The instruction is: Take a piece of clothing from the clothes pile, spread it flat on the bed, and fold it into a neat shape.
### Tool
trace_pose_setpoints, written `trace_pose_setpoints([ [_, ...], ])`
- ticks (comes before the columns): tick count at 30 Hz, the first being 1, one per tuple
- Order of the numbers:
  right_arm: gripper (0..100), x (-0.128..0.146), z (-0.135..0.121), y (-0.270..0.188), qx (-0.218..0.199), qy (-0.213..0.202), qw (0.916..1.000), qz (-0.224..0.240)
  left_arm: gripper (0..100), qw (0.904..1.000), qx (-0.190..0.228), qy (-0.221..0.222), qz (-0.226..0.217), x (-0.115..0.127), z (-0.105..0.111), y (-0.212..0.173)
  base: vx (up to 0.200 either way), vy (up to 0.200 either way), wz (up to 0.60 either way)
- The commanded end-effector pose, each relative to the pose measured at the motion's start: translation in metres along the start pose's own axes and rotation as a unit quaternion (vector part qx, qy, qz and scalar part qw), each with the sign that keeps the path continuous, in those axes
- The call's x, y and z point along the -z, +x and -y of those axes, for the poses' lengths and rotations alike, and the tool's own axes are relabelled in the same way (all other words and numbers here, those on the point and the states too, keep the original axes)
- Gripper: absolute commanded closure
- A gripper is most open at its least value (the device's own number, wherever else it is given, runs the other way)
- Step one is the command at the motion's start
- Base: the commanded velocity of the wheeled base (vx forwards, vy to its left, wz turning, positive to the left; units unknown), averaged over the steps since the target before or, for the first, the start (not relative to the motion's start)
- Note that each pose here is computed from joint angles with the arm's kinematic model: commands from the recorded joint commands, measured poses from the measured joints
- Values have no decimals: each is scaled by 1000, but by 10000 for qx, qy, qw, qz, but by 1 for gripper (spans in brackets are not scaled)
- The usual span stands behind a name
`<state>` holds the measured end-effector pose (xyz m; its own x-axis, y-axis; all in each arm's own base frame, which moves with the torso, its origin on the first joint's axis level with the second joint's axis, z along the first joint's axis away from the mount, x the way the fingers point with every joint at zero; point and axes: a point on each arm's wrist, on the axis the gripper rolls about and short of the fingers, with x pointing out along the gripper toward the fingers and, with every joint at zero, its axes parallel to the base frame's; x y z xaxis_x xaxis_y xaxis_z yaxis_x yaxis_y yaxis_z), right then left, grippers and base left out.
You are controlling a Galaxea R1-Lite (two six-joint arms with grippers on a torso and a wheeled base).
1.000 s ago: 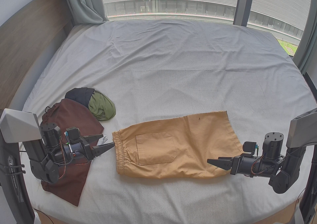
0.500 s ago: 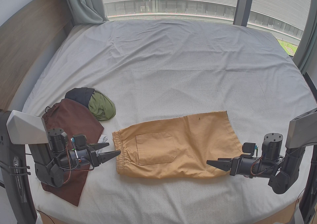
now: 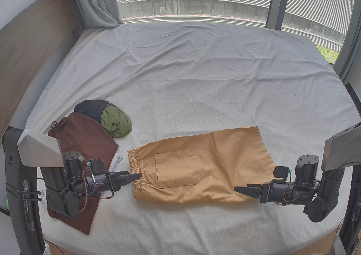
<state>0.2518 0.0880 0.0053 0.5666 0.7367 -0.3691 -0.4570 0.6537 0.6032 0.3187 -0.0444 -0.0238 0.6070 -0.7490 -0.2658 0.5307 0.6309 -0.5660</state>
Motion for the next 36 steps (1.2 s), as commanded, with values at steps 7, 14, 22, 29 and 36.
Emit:
trace_pose_setpoints([
  [7,0,6,4,5,142,43,9999,-75,0,9991,-119,-316,-252,21,-5,14,0,0,0],
  [14,0,6,4,5,140,39,9999,-69,0,9985,-173,-440,-269,24,-6,16,0,0,0],
  [22,0,6,4,5,137,40,9999,-79,0,9912,-22,-1303,-208,16,9,25,0,0,0],
  [29,0,6,4,6,140,44,9999,-85,0,9900,-133,-1397,-117,16,13,32,0,0,0],
  [36,0,6,4,6,140,44,9999,-85,0,9899,-146,-1406,-124,17,12,33,0,0,0],
])
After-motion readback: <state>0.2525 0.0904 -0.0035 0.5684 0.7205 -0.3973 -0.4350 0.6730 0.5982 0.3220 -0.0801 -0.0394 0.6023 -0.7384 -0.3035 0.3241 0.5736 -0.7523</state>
